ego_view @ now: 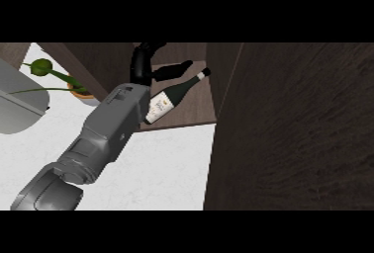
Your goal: Pick up the wine, place it into the cabinet and close the cabinet
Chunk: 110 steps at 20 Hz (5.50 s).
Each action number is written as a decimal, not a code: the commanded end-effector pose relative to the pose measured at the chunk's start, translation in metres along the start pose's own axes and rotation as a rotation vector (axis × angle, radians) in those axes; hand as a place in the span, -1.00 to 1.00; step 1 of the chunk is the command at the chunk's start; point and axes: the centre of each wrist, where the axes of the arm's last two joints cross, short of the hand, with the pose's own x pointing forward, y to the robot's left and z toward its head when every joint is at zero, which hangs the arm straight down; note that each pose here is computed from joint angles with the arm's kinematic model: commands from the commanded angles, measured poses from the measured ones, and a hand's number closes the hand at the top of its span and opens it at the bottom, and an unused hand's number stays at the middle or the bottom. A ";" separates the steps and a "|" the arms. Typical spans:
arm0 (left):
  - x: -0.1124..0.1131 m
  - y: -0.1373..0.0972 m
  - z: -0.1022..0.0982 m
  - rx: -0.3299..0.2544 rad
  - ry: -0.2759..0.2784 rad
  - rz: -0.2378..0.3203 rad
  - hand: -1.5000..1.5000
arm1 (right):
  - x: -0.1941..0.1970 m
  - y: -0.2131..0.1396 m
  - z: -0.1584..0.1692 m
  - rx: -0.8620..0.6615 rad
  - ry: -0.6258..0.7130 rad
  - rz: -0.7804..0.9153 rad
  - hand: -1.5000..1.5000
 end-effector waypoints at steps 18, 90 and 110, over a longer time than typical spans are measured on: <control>0.030 -0.040 -0.002 -0.227 -0.064 0.304 -1.00 | 0.045 -0.007 0.016 -0.042 0.046 -0.087 -1.00; -0.013 0.226 0.213 -0.189 -0.084 0.494 -1.00 | 0.058 0.016 0.019 0.505 0.082 -0.101 1.00; -0.004 0.263 0.195 -0.238 -0.091 0.473 -1.00 | 0.019 0.042 -0.043 0.523 0.038 -0.097 1.00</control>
